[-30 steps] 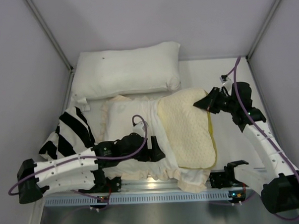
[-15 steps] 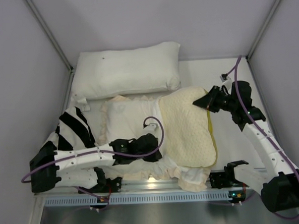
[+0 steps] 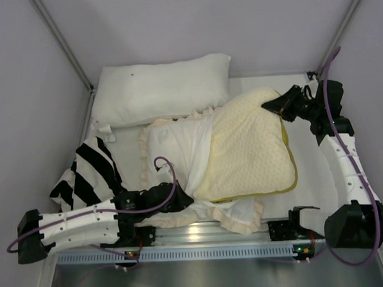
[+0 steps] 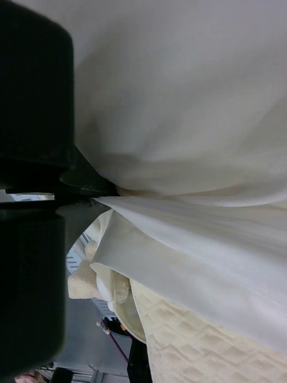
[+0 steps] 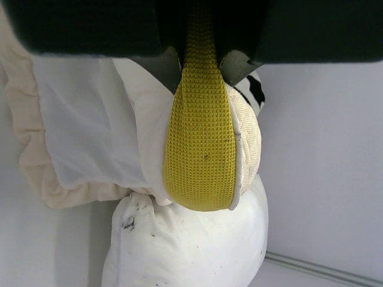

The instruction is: Remove the pillowcase from the pillow

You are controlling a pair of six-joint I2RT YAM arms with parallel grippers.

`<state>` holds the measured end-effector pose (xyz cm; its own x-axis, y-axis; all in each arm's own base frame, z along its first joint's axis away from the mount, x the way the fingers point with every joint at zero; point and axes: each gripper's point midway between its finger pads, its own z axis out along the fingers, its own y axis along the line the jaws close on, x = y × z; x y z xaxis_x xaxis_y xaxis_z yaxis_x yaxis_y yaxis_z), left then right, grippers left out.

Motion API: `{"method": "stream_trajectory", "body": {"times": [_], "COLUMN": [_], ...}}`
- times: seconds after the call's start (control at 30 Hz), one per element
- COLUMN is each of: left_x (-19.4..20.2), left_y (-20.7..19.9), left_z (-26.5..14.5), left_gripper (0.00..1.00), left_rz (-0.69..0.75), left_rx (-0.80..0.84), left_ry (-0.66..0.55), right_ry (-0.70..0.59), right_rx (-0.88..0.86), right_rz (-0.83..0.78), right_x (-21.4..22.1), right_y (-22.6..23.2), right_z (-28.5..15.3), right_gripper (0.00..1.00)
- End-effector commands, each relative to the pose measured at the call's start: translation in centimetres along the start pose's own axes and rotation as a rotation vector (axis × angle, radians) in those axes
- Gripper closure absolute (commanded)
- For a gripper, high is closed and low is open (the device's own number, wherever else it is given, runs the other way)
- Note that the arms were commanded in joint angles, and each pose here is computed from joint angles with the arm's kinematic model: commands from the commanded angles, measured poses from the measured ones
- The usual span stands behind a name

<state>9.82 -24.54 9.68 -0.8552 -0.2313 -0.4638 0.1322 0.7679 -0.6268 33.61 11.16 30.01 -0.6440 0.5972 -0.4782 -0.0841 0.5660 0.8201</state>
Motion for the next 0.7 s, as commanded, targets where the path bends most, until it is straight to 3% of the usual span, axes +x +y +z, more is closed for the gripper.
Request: {"method": "stream_trajectory", "body": {"times": [0.0, 0.03, 0.07, 0.13, 0.17, 0.27, 0.3, 0.5, 0.67], "left_x": [1.9, 1.6, 1.5, 1.3, 0.8, -0.7, -1.1, -9.0, -16.3], "left_y": [2.8, 2.0, 1.9, 1.0, 0.0, -3.0, -3.5, -7.9, -9.2], "left_z": [-0.3, -0.4, -0.2, -0.2, -0.1, -0.6, -0.4, -2.1, 0.6], "left_gripper": [1.00, 1.00, 0.91, 0.57, 0.30, 0.06, 0.01, 0.01, 0.01], "left_rz": [0.036, 0.042, 0.066, 0.095, 0.130, 0.204, 0.228, 0.412, 0.467], "left_rx": [-0.095, -0.086, -0.093, -0.086, -0.076, -0.025, -0.028, -0.148, -0.229], "left_ry": [0.074, 0.070, 0.075, 0.082, 0.082, 0.068, 0.061, -0.096, -0.067], "right_ry": [-0.190, -0.173, -0.164, -0.145, -0.150, -0.138, -0.136, -0.120, -0.073], "right_rx": [-0.103, -0.100, -0.094, -0.070, -0.073, -0.041, -0.031, -0.025, -0.073], "right_rz": [-0.078, -0.060, -0.059, -0.054, -0.065, -0.086, -0.093, -0.122, -0.134], "right_x": [-5.6, -4.9, -4.5, -3.3, -3.0, -1.7, -1.4, 1.1, 3.1], "right_y": [3.1, 2.1, 1.6, 0.1, 0.1, -1.1, -1.3, -1.8, -0.1], "right_z": [-0.8, -0.3, -0.2, 0.1, -0.2, -0.6, -0.8, -1.9, -2.0], "right_gripper": [1.00, 1.00, 1.00, 1.00, 1.00, 1.00, 1.00, 1.00, 1.00]}}
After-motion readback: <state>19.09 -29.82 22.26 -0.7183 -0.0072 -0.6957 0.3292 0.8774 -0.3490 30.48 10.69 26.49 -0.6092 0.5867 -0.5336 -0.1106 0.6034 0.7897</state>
